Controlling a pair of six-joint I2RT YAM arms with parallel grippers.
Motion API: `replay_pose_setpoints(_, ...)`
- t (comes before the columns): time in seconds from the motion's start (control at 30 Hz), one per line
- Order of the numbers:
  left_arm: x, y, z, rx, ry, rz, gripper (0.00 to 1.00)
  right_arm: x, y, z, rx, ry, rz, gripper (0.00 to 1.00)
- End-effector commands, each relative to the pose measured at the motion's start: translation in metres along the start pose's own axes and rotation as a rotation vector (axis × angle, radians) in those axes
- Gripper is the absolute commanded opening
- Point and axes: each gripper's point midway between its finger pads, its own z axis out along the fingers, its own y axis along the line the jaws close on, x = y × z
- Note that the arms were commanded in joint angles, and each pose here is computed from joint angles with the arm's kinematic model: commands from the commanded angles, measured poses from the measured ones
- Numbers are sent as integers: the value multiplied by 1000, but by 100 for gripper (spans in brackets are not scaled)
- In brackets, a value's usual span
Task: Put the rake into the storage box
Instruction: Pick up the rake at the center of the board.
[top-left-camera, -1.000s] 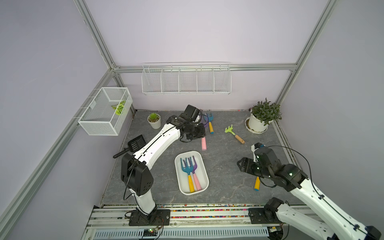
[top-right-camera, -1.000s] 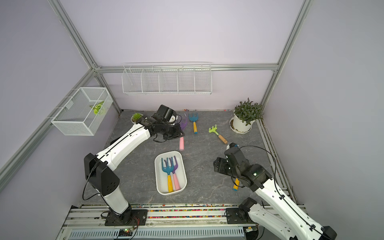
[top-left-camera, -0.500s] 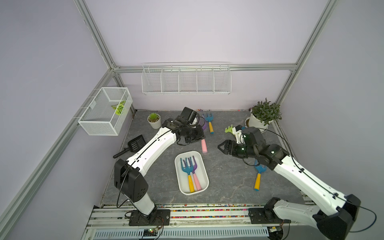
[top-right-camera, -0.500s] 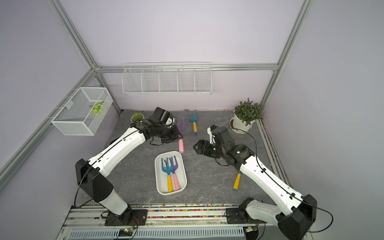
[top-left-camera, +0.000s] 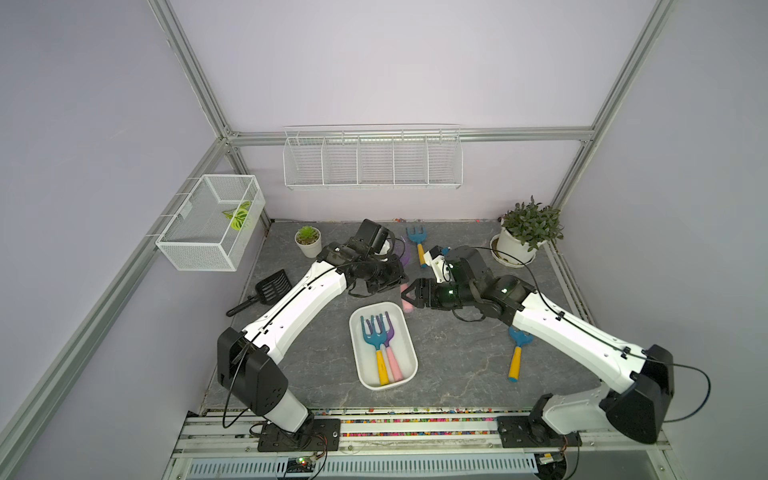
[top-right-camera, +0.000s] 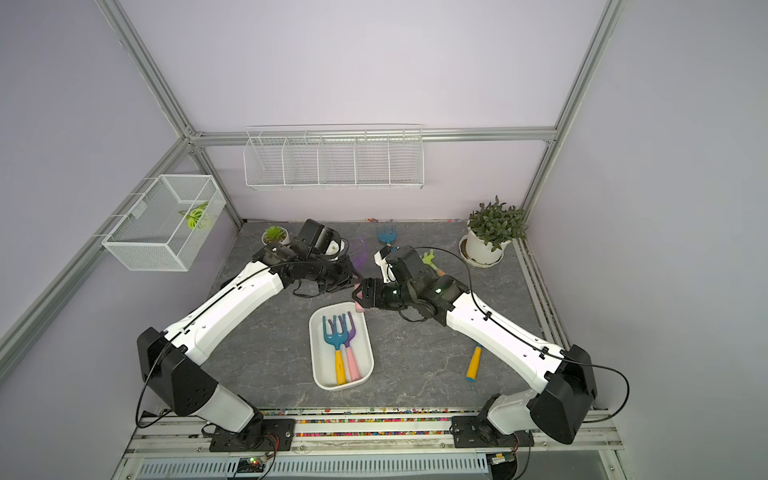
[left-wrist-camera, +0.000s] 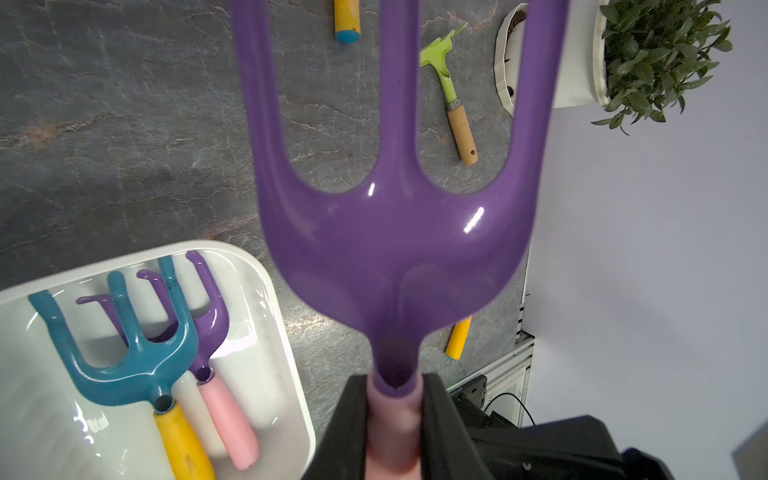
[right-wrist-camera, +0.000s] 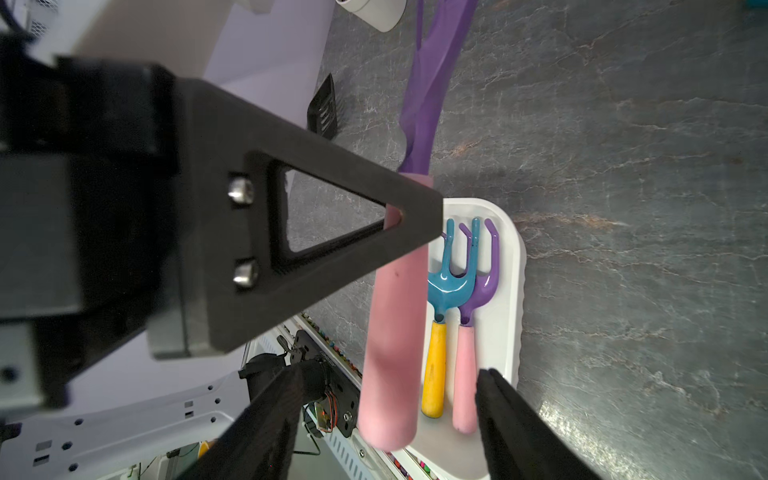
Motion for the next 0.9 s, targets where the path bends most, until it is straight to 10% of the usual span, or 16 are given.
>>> replay_pose_setpoints(0.0, 0, -13, -10, 51, -19, 11, 0, -4, 10, 4, -34, -5, -24, 66)
replay_pose_setpoints(0.57, 3, -13, -9, 62, -8, -6, 0, 3, 10, 18, -62, 18, 7, 25)
replay_pose_setpoints(0.87, 0, -10, -16, 41, -44, -15, 42, 5, 11, 20, -83, 23, 22, 9)
